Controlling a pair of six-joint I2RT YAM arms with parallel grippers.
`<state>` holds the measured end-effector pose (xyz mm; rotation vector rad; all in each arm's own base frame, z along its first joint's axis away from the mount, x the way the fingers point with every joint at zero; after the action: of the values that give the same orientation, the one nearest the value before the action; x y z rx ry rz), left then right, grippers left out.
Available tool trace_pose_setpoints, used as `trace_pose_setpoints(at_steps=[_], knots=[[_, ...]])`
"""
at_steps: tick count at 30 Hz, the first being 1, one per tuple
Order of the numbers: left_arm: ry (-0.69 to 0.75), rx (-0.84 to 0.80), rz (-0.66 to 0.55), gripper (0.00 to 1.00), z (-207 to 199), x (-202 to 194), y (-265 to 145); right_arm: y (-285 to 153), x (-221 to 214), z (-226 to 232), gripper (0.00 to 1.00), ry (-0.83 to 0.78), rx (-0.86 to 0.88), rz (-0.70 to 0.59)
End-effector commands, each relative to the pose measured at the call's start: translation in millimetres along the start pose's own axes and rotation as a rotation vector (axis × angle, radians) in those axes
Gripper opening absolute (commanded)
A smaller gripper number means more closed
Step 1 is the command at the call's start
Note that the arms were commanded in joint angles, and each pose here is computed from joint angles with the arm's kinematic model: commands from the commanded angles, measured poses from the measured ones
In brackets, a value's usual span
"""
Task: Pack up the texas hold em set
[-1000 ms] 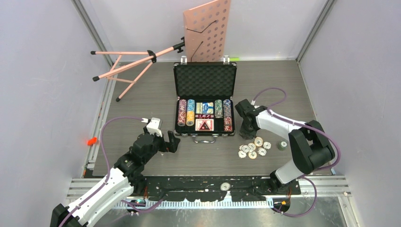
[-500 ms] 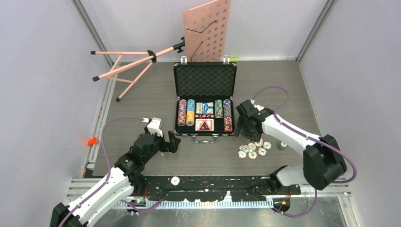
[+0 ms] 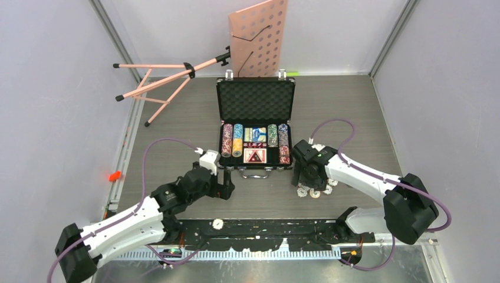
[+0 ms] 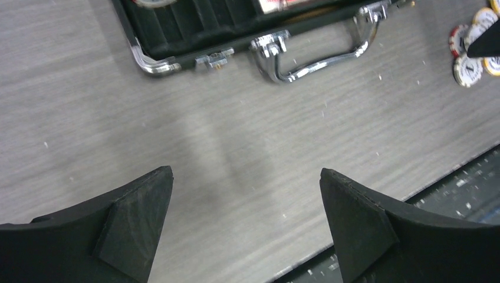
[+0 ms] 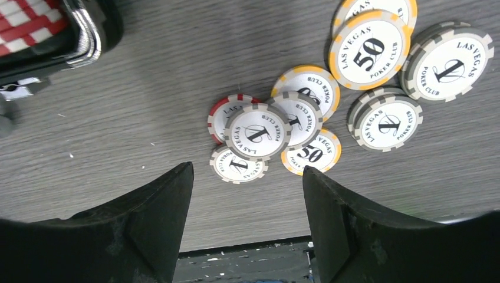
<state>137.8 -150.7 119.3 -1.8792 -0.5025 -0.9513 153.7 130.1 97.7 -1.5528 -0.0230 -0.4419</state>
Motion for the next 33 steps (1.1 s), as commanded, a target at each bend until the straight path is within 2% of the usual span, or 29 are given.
trace_pose_setpoints(at_steps=[1,7,12,21,27,30,33], knots=[[-0.110,0.114,0.094,1.00,-8,-6,-22,2,5,3,0.74,0.026,0.009,-0.046],[-0.241,0.123,0.226,1.00,-20,-20,-33,12,5,6,0.69,0.019,0.009,-0.050],[-0.239,0.151,0.309,1.00,-22,-32,-38,20,7,4,0.68,0.011,-0.022,-0.064],[-0.225,0.218,0.323,1.00,-31,-43,-49,31,7,1,0.67,0.028,-0.026,-0.055],[-0.153,0.349,0.307,1.00,-32,-53,-51,26,9,3,0.53,0.033,0.003,-0.058],[-0.086,0.382,0.314,1.00,-38,-59,-50,21,10,2,0.49,0.029,0.006,-0.060],[-0.077,0.368,0.330,1.00,-43,-67,-46,14,12,3,0.49,0.029,0.019,-0.069]])
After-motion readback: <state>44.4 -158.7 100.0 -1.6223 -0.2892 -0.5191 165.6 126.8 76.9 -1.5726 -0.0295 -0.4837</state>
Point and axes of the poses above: each gripper's point midway between its finger pads, its own y axis out along the fingers, its own z axis along the line the jaws close on, x = y × z, the point moved 6 cm from there along -y, back along the fingers, and after that the axes turned 1 degree about y, right-handed, at the moved point
